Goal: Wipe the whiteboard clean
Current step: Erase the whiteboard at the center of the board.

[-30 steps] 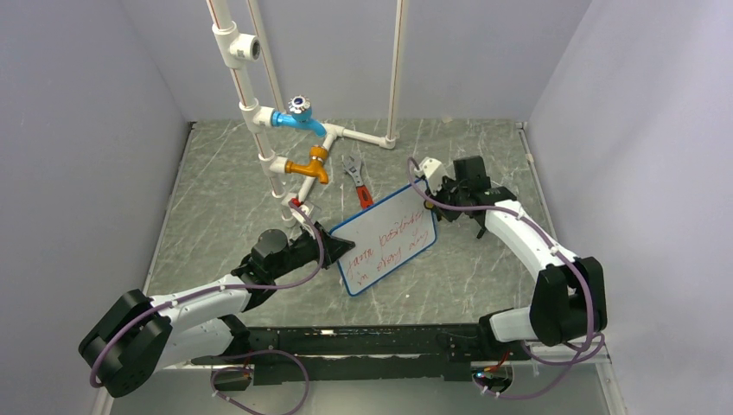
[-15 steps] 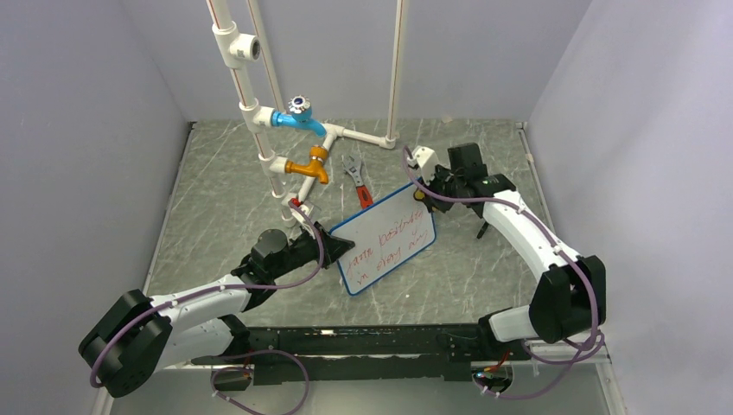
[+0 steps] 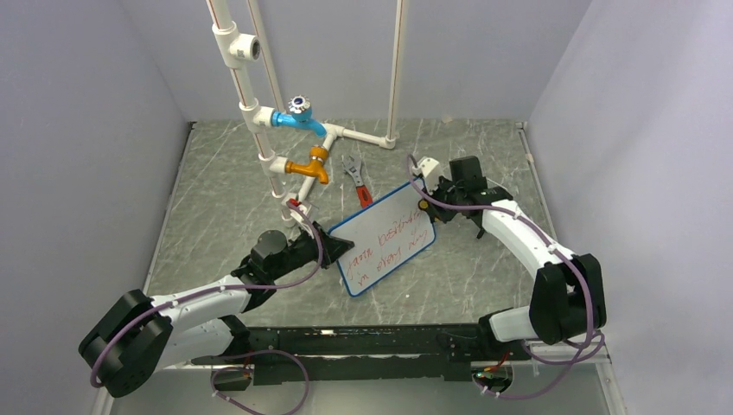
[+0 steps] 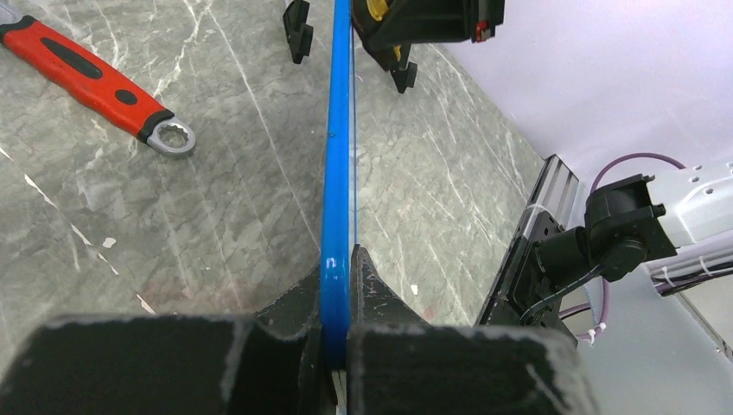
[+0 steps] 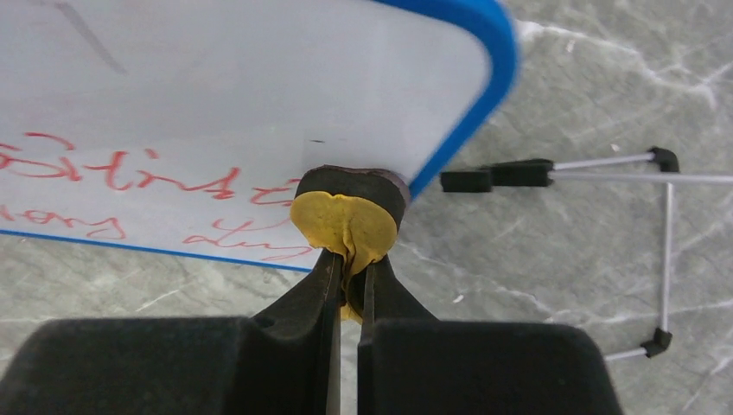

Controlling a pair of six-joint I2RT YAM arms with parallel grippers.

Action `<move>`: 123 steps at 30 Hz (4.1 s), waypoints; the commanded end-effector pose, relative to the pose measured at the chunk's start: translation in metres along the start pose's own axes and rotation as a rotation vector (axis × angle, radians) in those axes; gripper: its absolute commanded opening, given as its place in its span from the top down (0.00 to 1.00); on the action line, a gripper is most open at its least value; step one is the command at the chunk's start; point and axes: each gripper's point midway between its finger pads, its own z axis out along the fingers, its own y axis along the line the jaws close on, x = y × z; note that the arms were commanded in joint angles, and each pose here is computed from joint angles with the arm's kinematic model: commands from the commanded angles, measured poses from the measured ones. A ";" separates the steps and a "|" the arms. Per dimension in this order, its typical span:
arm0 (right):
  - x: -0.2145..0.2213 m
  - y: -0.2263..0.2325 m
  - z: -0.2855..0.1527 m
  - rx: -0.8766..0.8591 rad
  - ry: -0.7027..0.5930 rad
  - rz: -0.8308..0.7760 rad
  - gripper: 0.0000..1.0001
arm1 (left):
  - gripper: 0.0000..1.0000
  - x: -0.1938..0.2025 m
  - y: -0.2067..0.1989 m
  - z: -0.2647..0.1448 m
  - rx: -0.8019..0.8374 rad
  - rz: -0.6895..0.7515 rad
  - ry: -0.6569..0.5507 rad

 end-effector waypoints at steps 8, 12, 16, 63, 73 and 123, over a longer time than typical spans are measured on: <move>-0.054 0.024 -0.011 -0.068 -0.153 -0.035 1.00 | 1.00 0.010 -0.018 -0.002 0.102 -0.016 0.034; -0.048 -0.028 -0.018 0.144 -0.155 0.072 1.00 | 1.00 0.008 -0.019 0.000 0.099 -0.020 0.035; -0.035 -0.018 -0.004 0.092 -0.103 0.069 1.00 | 1.00 0.007 -0.017 0.002 0.084 -0.038 0.028; -0.036 0.213 0.013 -0.223 -0.066 -0.794 1.00 | 1.00 0.006 0.008 0.023 -0.066 -0.214 0.089; -0.039 0.217 0.019 -0.097 -0.060 -0.877 1.00 | 1.00 0.015 0.010 0.021 -0.074 -0.240 0.121; -0.085 0.179 0.012 0.150 -0.147 -0.782 1.00 | 1.00 0.024 0.005 0.028 0.011 -0.250 0.224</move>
